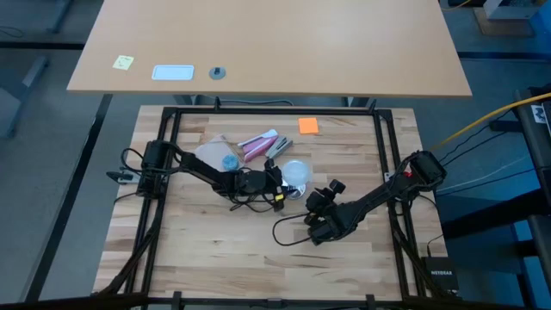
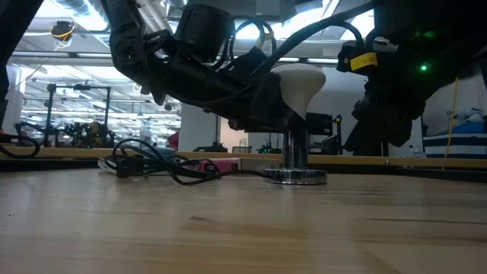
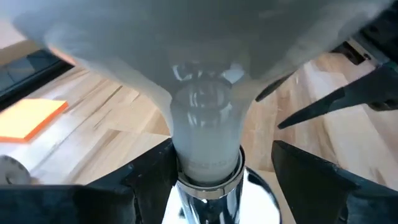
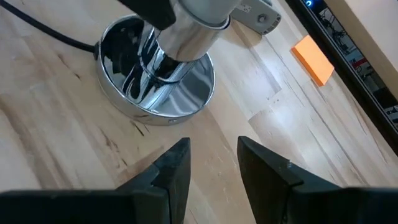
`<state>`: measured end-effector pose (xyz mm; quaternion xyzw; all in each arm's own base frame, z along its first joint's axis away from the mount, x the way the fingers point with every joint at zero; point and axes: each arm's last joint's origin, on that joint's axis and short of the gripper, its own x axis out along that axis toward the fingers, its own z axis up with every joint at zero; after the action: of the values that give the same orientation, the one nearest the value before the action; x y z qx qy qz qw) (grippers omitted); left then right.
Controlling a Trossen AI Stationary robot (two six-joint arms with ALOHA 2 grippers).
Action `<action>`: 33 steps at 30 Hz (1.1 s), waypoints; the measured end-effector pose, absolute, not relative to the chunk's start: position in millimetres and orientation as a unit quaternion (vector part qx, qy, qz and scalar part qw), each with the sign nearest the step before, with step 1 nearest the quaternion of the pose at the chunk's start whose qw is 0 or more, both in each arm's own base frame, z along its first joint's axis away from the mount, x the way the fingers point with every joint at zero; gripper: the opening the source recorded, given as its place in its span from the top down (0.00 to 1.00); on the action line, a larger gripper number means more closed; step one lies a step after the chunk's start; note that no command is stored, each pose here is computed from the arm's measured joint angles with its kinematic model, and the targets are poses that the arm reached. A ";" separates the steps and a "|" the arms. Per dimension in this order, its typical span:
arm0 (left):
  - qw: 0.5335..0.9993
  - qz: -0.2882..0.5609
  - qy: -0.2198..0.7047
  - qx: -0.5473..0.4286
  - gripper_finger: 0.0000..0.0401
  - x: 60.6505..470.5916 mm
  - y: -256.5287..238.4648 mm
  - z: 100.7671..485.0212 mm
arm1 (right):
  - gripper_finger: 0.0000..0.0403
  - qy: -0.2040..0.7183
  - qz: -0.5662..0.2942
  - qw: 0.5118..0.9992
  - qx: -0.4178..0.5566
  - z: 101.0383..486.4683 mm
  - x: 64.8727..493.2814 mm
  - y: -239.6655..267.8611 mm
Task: Screw lightbulb
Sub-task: Insert the white lightbulb into the silver desk lamp
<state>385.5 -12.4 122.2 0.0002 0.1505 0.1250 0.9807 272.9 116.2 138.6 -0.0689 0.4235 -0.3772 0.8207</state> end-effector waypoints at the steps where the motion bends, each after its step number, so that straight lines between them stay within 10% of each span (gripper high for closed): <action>1: 0.981 0.126 0.148 -0.008 0.37 385.4 -13.0 123.2 | 0.66 0.425 -0.377 0.820 -0.069 138.5 272.7 116.2; 33: 0.977 0.131 0.124 -0.115 0.37 384.8 -20.5 130.6 | 0.66 0.348 -0.382 0.852 -0.082 141.4 286.3 120.4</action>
<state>384.8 -20.5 130.6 -0.1151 0.1237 0.1308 0.9769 286.3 120.4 141.4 -0.0824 0.3483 -0.3818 0.8521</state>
